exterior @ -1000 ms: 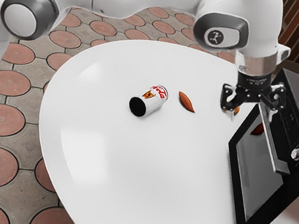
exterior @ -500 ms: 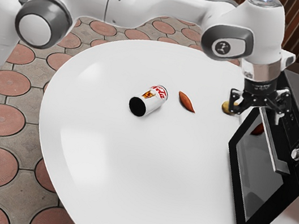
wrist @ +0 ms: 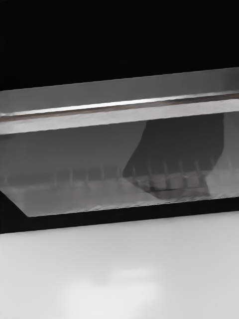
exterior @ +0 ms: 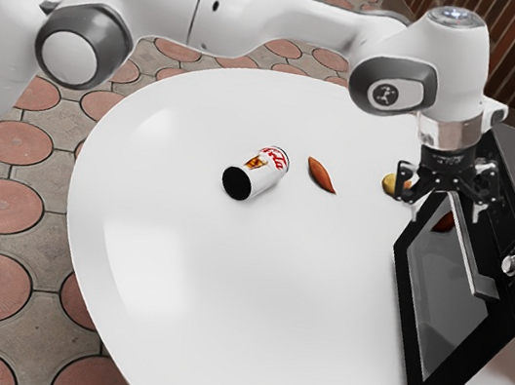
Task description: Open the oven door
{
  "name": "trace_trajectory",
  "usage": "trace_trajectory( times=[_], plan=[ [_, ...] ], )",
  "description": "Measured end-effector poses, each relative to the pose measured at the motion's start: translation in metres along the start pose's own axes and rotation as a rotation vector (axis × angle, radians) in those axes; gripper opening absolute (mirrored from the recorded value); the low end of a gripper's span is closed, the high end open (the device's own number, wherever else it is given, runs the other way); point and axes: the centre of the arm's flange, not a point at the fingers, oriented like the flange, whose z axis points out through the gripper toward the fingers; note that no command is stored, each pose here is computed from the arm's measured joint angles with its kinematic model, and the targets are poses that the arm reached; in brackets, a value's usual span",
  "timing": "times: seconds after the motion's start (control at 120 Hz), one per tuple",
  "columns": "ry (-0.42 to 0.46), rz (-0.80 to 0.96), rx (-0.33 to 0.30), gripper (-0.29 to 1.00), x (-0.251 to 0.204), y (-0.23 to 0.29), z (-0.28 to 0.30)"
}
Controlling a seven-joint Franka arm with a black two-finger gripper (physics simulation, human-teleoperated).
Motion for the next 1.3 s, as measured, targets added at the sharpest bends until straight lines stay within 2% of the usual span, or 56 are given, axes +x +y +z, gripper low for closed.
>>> trace_trajectory(
  times=[0.333,0.675,0.942,1.142,1.208,1.3],
  plan=[
    [-0.037,-0.019,0.039,0.70,0.007,-0.009,0.025],
    [-0.047,-0.055,0.092,0.70,0.010,-0.056,0.013],
    [-0.042,-0.074,0.059,0.70,0.005,-0.091,-0.024],
    [0.001,-0.160,-0.002,0.70,0.029,-0.154,-0.096],
    [0.014,-0.157,-0.023,0.70,0.028,-0.151,-0.112],
    [0.013,-0.204,-0.054,0.70,0.027,-0.121,-0.166]
  ],
)
